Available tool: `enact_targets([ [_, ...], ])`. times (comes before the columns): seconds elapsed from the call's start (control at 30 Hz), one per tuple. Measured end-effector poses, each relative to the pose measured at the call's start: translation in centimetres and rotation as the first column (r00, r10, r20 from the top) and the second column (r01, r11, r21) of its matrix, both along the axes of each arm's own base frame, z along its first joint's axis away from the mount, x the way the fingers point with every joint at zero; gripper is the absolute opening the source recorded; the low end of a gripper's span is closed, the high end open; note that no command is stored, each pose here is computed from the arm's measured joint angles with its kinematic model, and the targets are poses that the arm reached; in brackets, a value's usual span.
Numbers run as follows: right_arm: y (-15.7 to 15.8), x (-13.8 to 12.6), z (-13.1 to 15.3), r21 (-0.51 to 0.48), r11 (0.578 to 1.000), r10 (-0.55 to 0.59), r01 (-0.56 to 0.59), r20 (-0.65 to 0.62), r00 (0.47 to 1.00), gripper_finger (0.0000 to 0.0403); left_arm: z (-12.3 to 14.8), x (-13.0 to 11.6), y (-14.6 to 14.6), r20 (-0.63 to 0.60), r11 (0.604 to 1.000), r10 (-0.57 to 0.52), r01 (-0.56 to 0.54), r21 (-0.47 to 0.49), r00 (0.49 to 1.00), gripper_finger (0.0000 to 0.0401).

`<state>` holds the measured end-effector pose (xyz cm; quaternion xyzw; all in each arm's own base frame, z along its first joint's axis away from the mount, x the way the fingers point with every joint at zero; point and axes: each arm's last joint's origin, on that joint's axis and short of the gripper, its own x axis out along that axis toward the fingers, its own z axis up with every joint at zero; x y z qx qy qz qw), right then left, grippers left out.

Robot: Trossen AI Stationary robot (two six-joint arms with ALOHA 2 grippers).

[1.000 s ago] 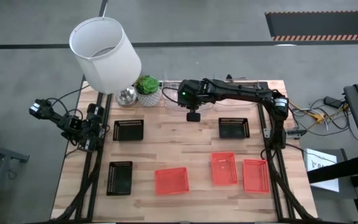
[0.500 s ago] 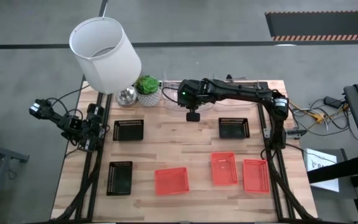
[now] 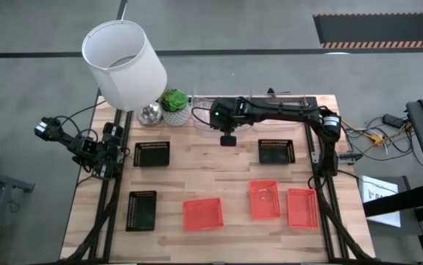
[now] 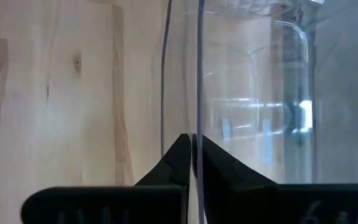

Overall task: Stack baskets by color
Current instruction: Stack the bottom transparent bin on the top left transparent bin

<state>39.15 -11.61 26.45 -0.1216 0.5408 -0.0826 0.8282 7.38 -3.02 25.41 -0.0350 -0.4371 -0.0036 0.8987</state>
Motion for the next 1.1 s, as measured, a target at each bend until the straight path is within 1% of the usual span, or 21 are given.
enact_targets([
  [0.27, -0.1, 0.1, -1.2, -0.007, 1.0, 0.006, -0.006, 0.018, 1.0, 0.0009, 0.0, 0.0, 0.0, 0.0, 1.0, 0.0, 0.0, 0.0, 1.0, 0.0102],
  [0.43, -0.1, 0.0, -1.7, 0.007, 1.0, 0.01, -0.01, 0.017, 1.0, 0.0009, 0.0, 0.0, 0.0, 0.0, 1.0, 0.0, 0.0, 0.0, 1.0, 0.0102],
  [0.87, -0.6, 0.2, -1.7, 0.03, 0.999, 0.016, -0.018, 0.06, 0.998, 0.0009, 0.0, 0.0, 0.0, 0.0, 1.0, 0.0, 0.0, 0.0, 1.0, 0.0102],
  [1.0, -0.8, 0.1, -1.7, 0.068, 0.997, 0.019, -0.024, 0.073, 0.997, 0.0009, 0.0, 0.0, 0.0, 0.0, 1.0, 0.0, 0.0, 0.0, 1.0, 0.0102],
  [1.1, -0.8, 0.1, -1.7, 0.075, 0.997, 0.018, -0.024, 0.073, 0.997, 0.0009, 0.0, 0.0, 0.0, 0.001, 1.0, 0.0, 0.0, 0.0, 1.0, 0.0102],
])
